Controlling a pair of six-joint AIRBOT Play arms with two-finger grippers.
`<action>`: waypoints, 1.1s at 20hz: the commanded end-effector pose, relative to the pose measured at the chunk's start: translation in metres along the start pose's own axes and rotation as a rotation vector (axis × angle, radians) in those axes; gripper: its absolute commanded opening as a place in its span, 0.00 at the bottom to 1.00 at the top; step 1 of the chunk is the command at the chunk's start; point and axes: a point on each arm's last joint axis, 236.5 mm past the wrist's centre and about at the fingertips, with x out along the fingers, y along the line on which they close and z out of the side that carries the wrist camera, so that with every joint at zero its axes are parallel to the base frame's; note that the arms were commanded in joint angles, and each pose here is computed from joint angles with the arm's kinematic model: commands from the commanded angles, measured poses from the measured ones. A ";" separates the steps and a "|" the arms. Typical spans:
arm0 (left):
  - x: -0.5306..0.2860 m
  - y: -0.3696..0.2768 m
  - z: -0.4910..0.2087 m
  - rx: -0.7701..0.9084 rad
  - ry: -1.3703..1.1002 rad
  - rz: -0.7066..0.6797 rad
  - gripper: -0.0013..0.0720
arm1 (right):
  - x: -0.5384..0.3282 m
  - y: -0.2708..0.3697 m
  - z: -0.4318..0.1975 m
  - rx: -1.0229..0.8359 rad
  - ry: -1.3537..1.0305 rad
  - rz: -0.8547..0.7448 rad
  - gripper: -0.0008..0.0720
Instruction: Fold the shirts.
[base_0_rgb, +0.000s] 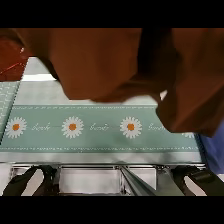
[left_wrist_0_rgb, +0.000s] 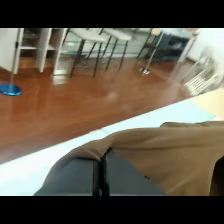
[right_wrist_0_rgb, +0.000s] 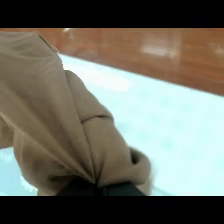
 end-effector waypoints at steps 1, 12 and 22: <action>-0.019 -0.026 -0.036 0.124 0.144 0.064 0.05 | -0.017 0.002 -0.035 0.007 0.115 -0.019 0.05; -0.007 0.087 -0.312 -0.444 0.651 0.208 0.05 | 0.172 -0.063 -0.171 0.257 0.526 0.040 0.05; 0.112 0.232 -0.422 -0.674 0.677 0.366 0.05 | 0.369 -0.193 -0.171 0.635 0.363 -0.032 0.05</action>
